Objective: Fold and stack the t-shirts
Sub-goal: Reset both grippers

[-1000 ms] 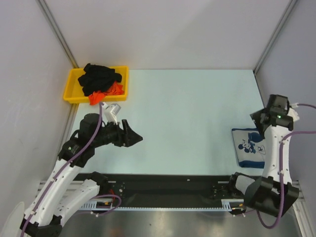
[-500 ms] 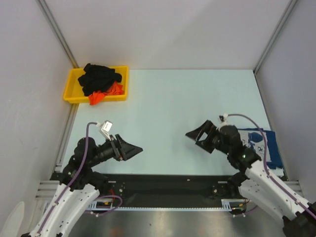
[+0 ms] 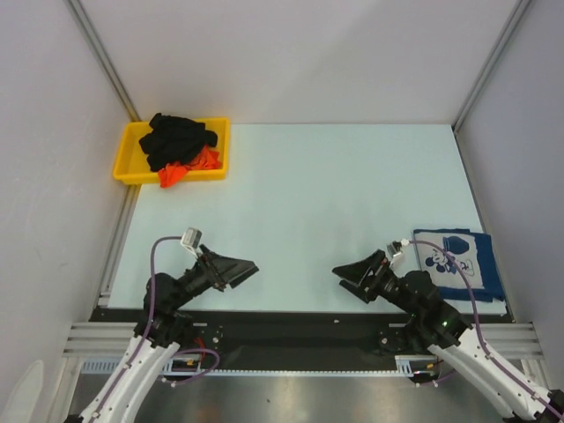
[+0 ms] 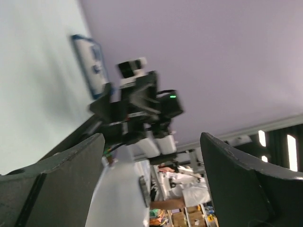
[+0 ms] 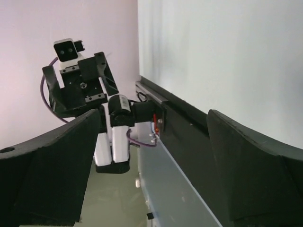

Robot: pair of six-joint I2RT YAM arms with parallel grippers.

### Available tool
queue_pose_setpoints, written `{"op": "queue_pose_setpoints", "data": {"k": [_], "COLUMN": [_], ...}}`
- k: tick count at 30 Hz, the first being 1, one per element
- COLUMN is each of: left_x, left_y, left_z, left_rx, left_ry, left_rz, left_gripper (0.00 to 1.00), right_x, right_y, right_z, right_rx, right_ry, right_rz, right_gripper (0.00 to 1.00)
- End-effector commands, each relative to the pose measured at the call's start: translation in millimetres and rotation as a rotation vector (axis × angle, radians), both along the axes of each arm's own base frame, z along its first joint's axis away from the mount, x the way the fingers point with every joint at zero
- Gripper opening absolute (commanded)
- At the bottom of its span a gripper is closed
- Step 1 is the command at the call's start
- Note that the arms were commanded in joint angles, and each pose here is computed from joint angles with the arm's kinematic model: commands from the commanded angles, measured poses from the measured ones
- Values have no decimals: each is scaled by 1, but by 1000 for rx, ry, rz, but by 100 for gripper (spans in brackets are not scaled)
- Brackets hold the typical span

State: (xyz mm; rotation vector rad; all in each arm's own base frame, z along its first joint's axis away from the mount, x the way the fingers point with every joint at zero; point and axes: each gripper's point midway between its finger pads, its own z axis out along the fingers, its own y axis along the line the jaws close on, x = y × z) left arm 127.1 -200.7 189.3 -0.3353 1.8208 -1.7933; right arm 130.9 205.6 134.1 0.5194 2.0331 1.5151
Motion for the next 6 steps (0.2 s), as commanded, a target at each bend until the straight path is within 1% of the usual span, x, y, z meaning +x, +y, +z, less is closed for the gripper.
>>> {"op": "queue_pose_setpoints", "data": {"k": [1,3,6], "left_x": [-6,-5,-4], "left_y": [-1,-2,1], "left_z": [-1,-5,3], "left_rx": [-196,-171,-199], "left_ry": [-86,-116,-138], "left_rz": [-53,-46,-31], "left_gripper": [88,90,91], "right_x": [-14,-12,-13], "right_y": [8,8,14], "right_z": [-58,-61,-45], "right_rx": [-23,-26,5], "right_ry": [124,124,35], "right_rz": [70,66,112], "right_gripper": [100,100,100]}}
